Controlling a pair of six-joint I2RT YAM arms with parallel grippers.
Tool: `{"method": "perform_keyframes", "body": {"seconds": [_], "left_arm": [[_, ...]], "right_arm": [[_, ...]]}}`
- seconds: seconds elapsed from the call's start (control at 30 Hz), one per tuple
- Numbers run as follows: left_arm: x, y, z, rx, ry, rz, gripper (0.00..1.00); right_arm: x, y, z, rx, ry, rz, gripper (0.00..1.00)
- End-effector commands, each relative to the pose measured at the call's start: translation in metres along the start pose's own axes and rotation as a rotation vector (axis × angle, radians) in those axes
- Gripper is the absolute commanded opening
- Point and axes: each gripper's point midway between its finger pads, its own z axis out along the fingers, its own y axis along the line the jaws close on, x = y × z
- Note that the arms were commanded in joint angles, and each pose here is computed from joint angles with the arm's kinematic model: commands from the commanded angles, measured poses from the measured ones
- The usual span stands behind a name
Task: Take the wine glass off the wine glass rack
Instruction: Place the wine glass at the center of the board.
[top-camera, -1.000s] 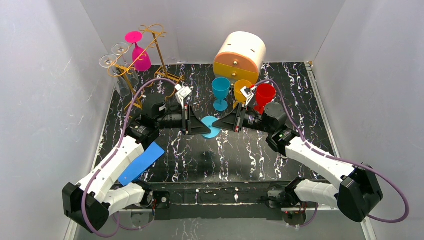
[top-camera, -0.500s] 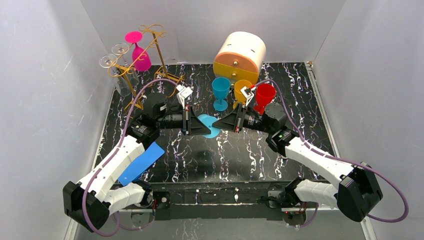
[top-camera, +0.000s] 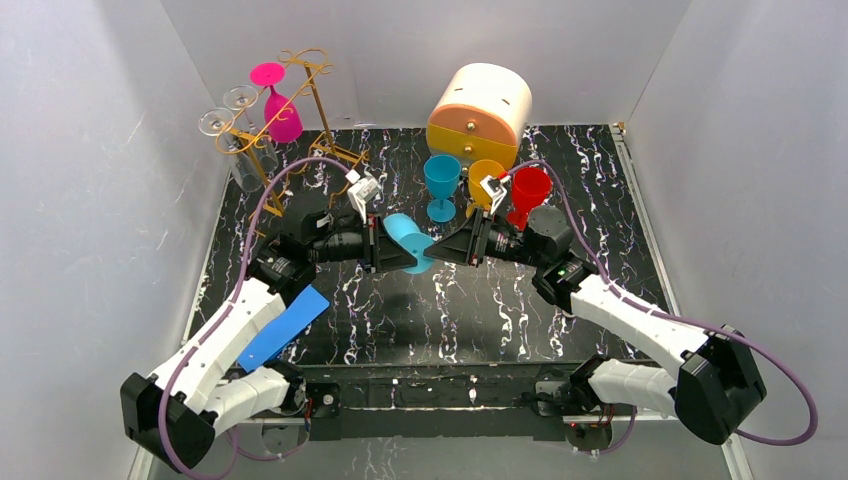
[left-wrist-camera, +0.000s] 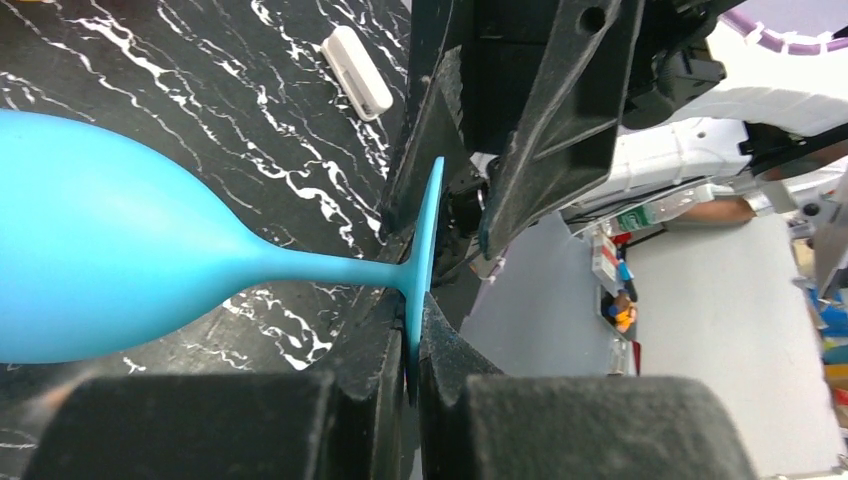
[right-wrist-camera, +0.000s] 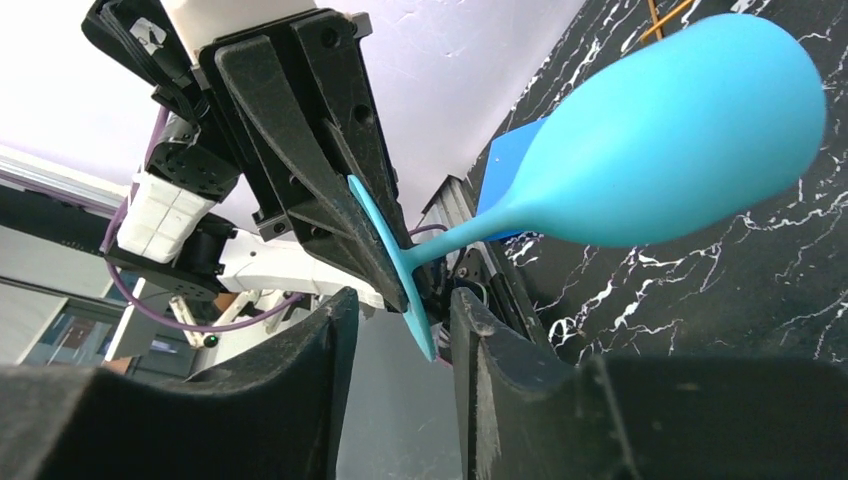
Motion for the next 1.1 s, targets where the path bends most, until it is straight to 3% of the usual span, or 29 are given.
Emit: {"method": "perform_keyframes", "body": {"seconds": [0.0, 0.2, 0.37, 0.57, 0.63, 0.77, 0.93, 1.07], "left_arm": [[0.007, 0.009, -0.007, -0.054, -0.023, 0.094, 0.0], [0.023, -0.011, -0.017, 0.091, 0.016, 0.313, 0.0], [0.031, -0.015, -0.029, 0.109, -0.007, 0.528, 0.0], [0.03, 0.002, -0.042, -0.001, -0.065, 0.758, 0.0], [0.033, 0.003, -0.041, 0.013, -0.039, 0.788, 0.0], [0.046, 0.002, -0.041, 0.074, 0.033, 0.836, 0.0], [0.05, -0.011, -0.042, 0.165, 0.033, 0.903, 0.0], [0.053, -0.026, -0.042, 0.259, 0.043, 0.906, 0.0]], "right_arm": [[-0.019, 0.021, -0.004, -0.013, -0.048, -0.094, 0.5], [-0.034, 0.008, -0.014, 0.103, -0.147, -0.145, 0.56], [-0.056, -0.006, -0.032, 0.247, -0.287, -0.171, 0.72], [-0.059, -0.043, -0.046, 0.508, -0.236, -0.17, 0.81], [-0.055, -0.03, -0.039, 0.413, -0.135, -0.186, 0.91], [-0.064, -0.005, -0.04, 0.128, -0.019, -0.026, 0.92], [-0.073, -0.008, -0.036, 0.117, 0.035, -0.036, 0.95], [-0.077, -0.011, -0.025, 0.099, 0.112, 0.005, 0.91]]}}
